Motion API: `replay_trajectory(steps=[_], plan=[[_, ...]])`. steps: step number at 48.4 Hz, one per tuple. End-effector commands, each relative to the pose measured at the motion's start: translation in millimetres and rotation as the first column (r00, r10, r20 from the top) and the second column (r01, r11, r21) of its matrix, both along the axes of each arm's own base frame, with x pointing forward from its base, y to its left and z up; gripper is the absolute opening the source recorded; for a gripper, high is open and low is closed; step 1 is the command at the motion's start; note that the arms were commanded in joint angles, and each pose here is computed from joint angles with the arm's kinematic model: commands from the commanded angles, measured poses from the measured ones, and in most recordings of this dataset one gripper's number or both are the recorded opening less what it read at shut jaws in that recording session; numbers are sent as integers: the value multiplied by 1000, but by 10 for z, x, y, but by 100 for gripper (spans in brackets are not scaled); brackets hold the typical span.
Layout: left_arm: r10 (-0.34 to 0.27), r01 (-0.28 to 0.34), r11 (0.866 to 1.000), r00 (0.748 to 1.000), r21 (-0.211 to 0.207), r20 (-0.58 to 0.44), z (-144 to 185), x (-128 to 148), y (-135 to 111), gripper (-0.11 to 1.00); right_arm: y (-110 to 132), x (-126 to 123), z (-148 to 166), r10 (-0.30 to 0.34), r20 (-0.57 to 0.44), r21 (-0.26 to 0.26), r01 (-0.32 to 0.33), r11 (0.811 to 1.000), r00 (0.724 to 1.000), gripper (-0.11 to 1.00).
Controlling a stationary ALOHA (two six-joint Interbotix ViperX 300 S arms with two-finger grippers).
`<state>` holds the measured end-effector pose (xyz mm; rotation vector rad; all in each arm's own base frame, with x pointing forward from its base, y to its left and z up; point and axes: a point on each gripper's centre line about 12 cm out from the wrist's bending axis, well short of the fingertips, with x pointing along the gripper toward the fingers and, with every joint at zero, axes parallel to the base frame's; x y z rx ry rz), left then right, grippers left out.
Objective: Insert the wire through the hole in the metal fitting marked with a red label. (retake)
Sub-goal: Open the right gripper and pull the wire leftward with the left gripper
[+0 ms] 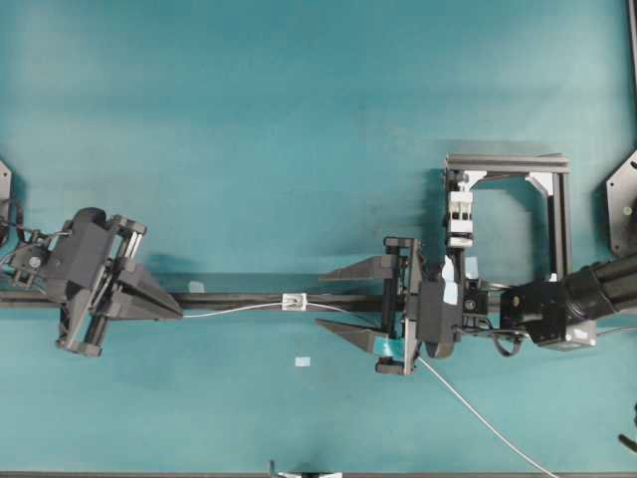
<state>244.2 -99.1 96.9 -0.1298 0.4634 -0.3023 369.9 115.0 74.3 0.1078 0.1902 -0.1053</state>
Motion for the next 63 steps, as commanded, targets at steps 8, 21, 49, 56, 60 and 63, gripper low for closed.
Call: replay_trajectory(steps=[8,21,49,56,60,63], plan=[[13,-11,1000,998,-28,67,199,39,25,-10,18,50,174,-1,49,19,0,1000,999,76],[26,-24,999,998,-32,54,251,60,42,-3,20,54,177,-1,50,20,0,1000,999,76],[45,-44,999,999,-28,19,206,41,96,57,20,54,177,-1,50,20,0,1000,999,76],[57,-56,998,998,-31,26,229,47,128,57,5,24,223,-1,55,21,0,1000,998,76],[75,-74,997,997,-32,32,260,60,174,57,-20,-13,262,-3,58,24,2,1000,998,76],[90,-90,996,996,-30,26,270,61,219,57,-56,-48,292,-7,58,25,6,1000,998,76]])
